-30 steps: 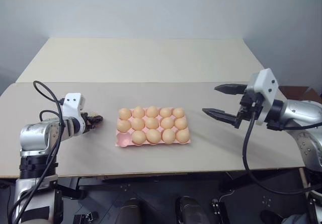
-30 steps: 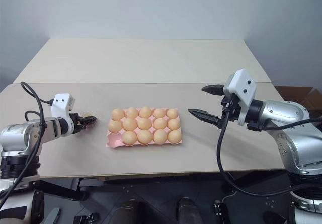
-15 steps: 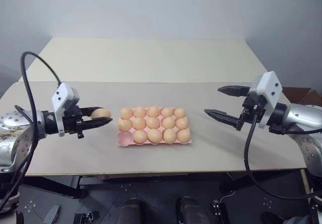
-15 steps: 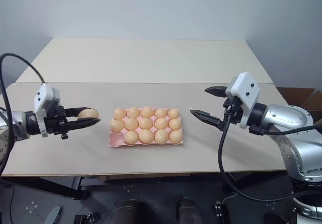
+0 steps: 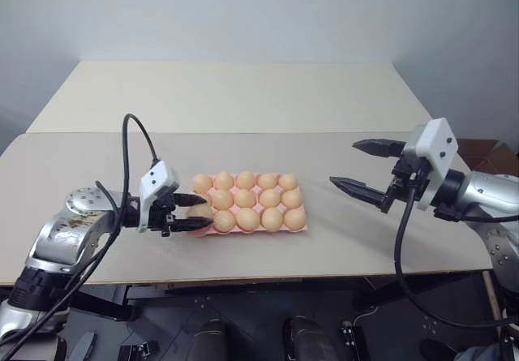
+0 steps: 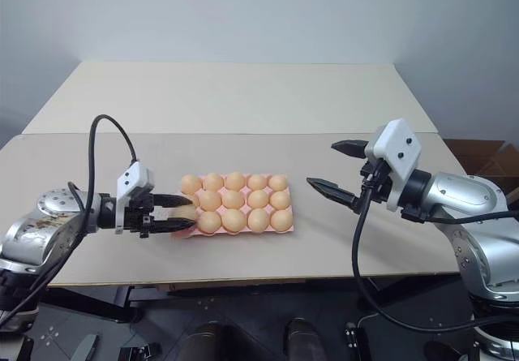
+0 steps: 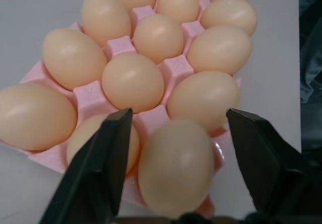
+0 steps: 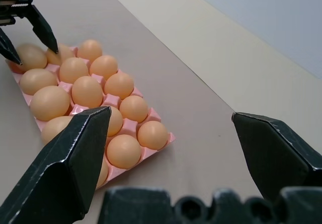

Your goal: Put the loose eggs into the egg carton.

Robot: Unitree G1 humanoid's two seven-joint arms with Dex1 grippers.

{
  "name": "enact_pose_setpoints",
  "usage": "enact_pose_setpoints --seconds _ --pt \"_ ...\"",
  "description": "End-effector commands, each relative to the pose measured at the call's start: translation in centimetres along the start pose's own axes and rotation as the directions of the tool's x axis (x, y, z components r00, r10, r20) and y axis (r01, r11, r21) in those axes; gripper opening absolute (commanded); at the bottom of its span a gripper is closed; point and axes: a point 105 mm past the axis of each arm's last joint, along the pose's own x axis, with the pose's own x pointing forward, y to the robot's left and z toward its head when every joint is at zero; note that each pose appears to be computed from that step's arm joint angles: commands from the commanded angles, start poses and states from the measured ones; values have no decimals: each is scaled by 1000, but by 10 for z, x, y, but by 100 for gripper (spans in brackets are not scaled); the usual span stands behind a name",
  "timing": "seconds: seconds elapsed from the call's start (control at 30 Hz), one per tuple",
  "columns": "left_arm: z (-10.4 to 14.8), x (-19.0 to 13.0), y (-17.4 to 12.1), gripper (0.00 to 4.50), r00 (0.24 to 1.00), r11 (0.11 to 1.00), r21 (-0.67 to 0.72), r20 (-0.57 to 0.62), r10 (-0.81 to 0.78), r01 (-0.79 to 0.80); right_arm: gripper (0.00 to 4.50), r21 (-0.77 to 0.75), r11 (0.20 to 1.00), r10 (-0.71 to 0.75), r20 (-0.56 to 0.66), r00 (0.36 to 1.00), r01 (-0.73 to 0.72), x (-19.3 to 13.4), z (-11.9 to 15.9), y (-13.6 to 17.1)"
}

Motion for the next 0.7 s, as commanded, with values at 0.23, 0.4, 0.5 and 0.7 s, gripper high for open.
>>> enact_pose_setpoints --seconds 0.23,0.4,0.5,0.7 --pt "31 -54 12 447 987 990 85 125 100 -111 450 -29 999 -16 31 999 17 -3 12 -2" --pt "36 -123 23 447 945 951 127 207 254 -283 450 -25 1000 10 25 1000 -10 -5 8 -3" --pt "27 -162 14 447 937 941 106 181 299 -320 450 -12 999 34 -9 999 -35 -12 -1 -3" --pt "8 -181 1 447 915 924 44 165 369 -381 450 12 998 62 -58 996 -61 -22 -15 4"
